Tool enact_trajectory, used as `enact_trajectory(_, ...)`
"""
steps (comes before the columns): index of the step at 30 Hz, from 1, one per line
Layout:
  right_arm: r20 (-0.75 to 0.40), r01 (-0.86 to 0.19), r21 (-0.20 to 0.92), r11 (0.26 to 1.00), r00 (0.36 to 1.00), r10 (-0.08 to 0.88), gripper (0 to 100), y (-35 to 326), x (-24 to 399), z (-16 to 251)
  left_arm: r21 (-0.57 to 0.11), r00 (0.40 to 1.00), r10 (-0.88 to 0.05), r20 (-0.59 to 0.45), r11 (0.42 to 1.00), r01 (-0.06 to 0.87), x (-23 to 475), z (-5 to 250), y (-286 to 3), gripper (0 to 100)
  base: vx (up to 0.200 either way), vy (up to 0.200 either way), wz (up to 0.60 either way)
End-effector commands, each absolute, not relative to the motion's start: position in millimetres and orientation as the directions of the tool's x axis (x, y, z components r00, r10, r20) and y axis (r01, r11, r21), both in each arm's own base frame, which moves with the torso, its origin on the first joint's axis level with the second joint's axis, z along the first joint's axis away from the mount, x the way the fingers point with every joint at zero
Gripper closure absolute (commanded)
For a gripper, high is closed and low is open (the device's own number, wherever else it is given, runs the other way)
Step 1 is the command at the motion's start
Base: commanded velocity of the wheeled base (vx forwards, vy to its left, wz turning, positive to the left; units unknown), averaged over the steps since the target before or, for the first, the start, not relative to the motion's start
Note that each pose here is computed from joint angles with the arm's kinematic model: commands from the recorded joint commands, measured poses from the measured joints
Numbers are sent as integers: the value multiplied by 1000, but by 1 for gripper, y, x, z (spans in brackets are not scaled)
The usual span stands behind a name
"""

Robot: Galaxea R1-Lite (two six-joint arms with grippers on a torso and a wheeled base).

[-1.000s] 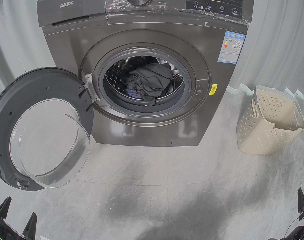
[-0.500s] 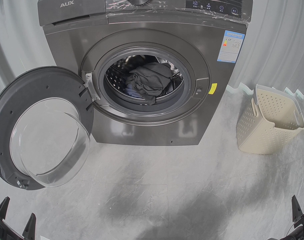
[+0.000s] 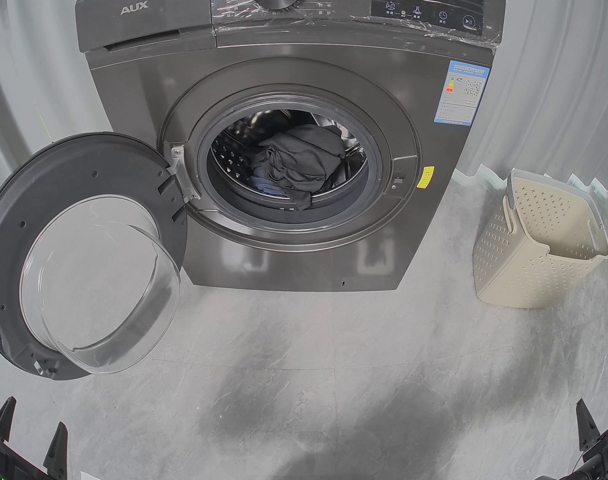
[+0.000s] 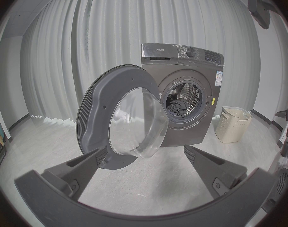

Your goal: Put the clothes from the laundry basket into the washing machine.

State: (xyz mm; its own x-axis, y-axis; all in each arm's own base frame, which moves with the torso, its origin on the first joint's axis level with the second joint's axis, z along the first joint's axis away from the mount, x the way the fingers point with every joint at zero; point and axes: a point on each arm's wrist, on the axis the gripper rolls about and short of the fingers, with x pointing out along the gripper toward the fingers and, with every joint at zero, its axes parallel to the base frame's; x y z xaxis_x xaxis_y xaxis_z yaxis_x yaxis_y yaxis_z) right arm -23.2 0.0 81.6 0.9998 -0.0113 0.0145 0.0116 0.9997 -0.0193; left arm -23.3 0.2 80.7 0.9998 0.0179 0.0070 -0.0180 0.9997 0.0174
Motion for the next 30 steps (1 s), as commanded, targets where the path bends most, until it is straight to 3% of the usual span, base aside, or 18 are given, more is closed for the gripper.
enact_trajectory(1,-5,43,20,999,999,-43,0,-1,-23,76,17,1000,23,-2,1000,-23,-23,75,0,0,0,0,0)
enact_trajectory(5,0,40,15,999,999,-40,0,-1,-23,75,17,1000,23,-2,1000,-23,-23,75,0,0,0,0,0)
enact_trajectory(14,-2,40,18,999,999,-40,0,-1,-23,75,2,1000,23,-3,1000,-23,-23,75,0,0,0,200,0)
enact_trajectory(30,-2,41,18,999,999,-41,0,-1,-23,75,2,1000,25,-2,1000,-25,-23,76,0,0,0,0,75)
